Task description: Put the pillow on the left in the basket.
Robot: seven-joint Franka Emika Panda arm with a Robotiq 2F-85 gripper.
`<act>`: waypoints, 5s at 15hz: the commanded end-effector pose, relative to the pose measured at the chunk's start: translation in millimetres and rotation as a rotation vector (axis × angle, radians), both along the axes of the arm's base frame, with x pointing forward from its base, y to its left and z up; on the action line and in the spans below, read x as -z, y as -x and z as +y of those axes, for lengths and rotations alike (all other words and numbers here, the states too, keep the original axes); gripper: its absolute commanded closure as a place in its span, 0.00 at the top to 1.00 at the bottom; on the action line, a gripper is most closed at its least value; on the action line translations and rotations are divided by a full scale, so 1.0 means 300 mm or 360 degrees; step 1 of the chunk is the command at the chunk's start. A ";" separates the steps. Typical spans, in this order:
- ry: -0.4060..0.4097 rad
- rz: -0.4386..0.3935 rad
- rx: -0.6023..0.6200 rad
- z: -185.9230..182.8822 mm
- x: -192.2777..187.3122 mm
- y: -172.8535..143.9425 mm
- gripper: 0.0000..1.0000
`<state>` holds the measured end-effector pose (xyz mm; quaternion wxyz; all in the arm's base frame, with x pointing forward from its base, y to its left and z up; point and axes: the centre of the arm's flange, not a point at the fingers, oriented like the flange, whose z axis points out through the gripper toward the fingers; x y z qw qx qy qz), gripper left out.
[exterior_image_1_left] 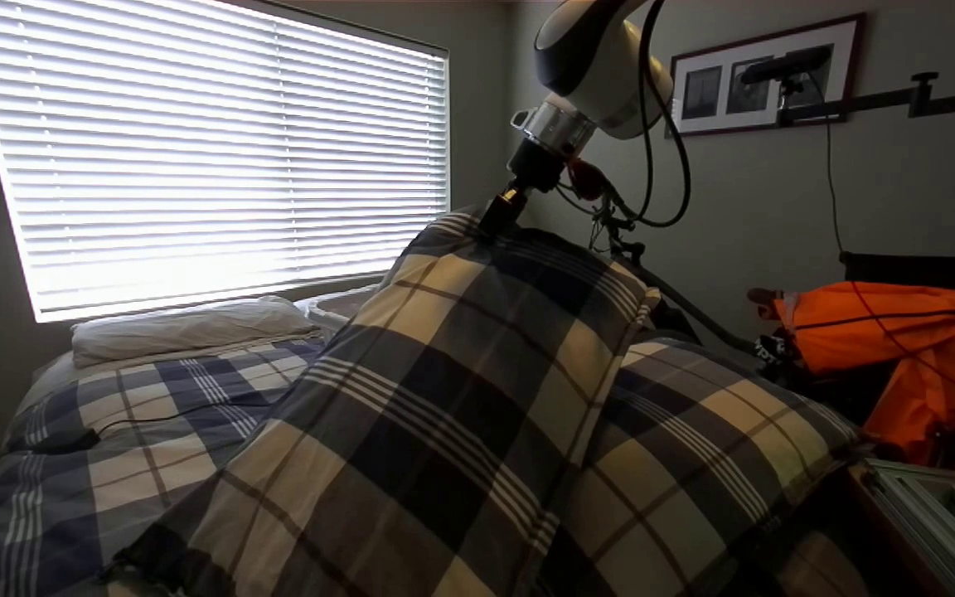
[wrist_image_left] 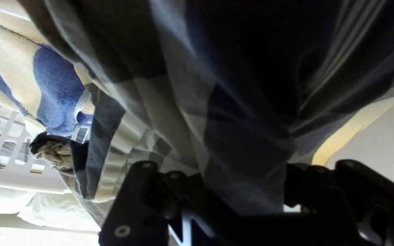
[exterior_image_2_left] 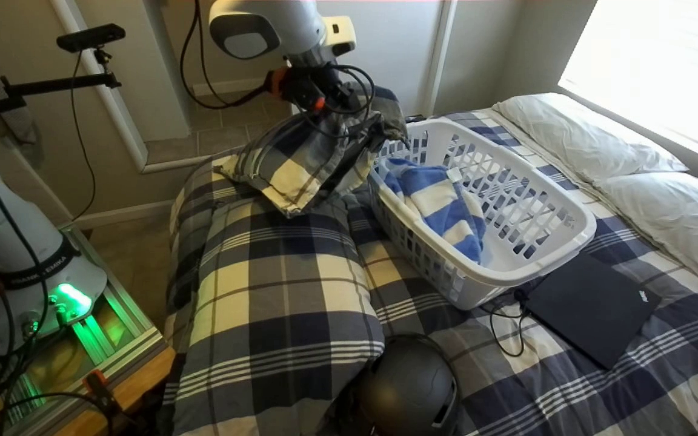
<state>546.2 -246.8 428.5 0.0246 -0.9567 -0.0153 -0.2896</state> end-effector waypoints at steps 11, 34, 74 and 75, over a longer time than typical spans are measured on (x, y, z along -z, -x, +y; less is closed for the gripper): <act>0.0509 -0.0183 -0.0251 -0.106 -0.134 -0.172 0.00; 0.0926 -0.0483 -0.0232 -0.616 -0.458 -0.004 0.00; 0.0309 -0.0650 -0.0330 -0.539 -0.540 -0.111 1.00; 0.0242 -0.0618 -0.0388 -0.523 -0.531 -0.088 1.00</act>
